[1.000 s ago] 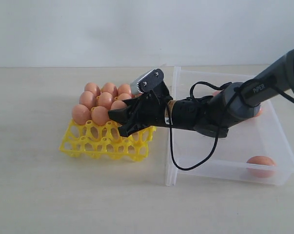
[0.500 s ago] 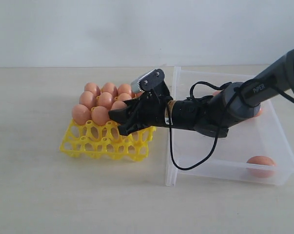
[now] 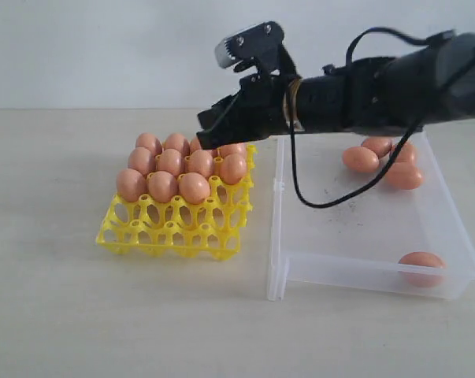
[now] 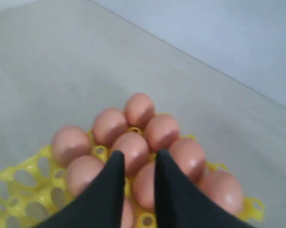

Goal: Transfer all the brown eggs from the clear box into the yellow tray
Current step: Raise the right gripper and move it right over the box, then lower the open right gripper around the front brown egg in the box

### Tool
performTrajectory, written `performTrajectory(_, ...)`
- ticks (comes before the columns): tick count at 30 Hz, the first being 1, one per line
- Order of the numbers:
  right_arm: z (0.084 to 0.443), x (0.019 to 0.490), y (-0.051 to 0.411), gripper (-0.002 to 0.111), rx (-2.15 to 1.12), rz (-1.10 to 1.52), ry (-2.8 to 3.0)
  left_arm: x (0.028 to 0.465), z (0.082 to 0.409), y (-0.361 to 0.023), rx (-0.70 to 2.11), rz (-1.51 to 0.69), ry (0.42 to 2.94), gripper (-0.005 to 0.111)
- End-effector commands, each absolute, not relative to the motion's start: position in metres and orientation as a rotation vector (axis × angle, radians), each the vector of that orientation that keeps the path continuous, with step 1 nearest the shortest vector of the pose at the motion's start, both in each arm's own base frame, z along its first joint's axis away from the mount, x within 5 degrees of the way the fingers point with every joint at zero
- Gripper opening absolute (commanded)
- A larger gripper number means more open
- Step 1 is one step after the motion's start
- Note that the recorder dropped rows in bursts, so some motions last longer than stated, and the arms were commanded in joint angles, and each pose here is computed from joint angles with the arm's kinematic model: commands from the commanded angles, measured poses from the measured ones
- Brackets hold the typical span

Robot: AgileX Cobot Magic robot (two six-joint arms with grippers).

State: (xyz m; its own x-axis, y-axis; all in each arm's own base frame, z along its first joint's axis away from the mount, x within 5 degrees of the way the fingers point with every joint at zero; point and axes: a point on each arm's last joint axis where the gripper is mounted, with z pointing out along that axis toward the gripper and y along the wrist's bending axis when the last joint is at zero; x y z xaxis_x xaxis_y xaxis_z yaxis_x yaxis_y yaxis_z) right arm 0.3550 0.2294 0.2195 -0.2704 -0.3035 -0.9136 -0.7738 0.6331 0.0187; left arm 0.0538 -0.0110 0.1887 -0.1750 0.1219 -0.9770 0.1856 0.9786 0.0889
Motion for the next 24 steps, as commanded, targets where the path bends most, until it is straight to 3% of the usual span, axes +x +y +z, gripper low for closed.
performTrajectory(1, 0.266, 0.347, 0.201, 0.0, -0.695, 0.363, 1.924, 0.054, 0.188, -0.011, 0.235, -0.06, 1.749, 0.004)
performTrajectory(5, 0.284, 0.336, 0.195, 0.0, -0.644, 0.392, 1.91, 0.054, 0.188, -0.011, 0.235, -0.06, 1.749, 0.004)
performTrajectory(10, 0.275, 0.334, 0.185, 0.0, -0.639, 0.276, 1.922, 0.054, 0.188, -0.011, 0.235, -0.06, 1.749, 0.004)
performTrajectory(13, 0.262, 0.338, 0.163, 0.0, -0.549, 0.001, 1.942, 0.054, 0.188, -0.011, 0.235, -0.06, 1.749, 0.004)
performTrajectory(19, 0.252, 0.331, 0.102, 0.0, -0.545, -0.895, 2.047, 0.054, 0.188, -0.011, 0.235, -0.06, 1.749, 0.004)
performTrajectory(21, 0.247, 0.326, 0.092, 0.0, -0.669, -1.024, 2.139, 0.054, 0.188, -0.011, 0.235, -0.06, 1.749, 0.004)
performTrajectory(24, 0.236, 0.321, 0.086, 0.0, -0.813, -0.929, 2.34, 0.054, 0.188, -0.011, 0.235, -0.06, 1.749, 0.004)
